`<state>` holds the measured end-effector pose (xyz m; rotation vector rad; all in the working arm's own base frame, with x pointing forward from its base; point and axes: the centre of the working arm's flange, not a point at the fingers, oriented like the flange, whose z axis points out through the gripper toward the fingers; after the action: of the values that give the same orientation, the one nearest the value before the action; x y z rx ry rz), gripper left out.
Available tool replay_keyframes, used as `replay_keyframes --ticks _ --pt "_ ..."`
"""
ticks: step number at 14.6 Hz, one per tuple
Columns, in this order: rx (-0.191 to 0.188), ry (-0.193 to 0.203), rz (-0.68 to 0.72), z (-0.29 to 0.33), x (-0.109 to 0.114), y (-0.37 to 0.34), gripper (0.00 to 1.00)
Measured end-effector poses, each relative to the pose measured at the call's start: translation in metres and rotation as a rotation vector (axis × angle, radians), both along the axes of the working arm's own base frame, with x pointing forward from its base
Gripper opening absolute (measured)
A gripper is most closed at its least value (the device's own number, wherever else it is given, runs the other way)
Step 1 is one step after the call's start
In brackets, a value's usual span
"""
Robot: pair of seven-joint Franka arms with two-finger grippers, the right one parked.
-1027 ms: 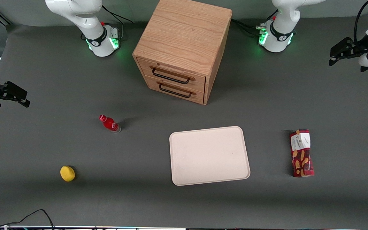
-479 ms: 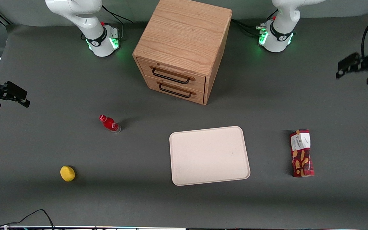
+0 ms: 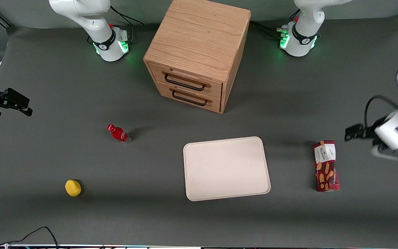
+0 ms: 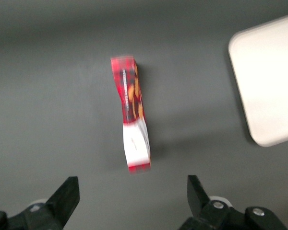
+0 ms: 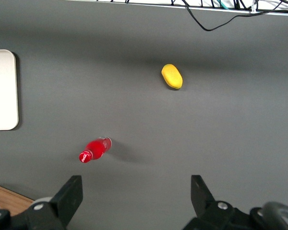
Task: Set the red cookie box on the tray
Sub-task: 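Move the open left gripper down over the red tartan shortbread box, then close the left gripper on the shortbread box's end and lift it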
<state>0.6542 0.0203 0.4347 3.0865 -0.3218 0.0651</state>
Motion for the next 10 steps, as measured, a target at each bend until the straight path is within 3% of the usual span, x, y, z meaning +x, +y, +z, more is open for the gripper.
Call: replay_keyframes --ticks 4,10 --pt "0.01 -0.053 0.003 -0.09 0.034 0.003 1.0" --pt "0.022 -0.081 -0.009 -0.173 0.048 0.004 1.0"
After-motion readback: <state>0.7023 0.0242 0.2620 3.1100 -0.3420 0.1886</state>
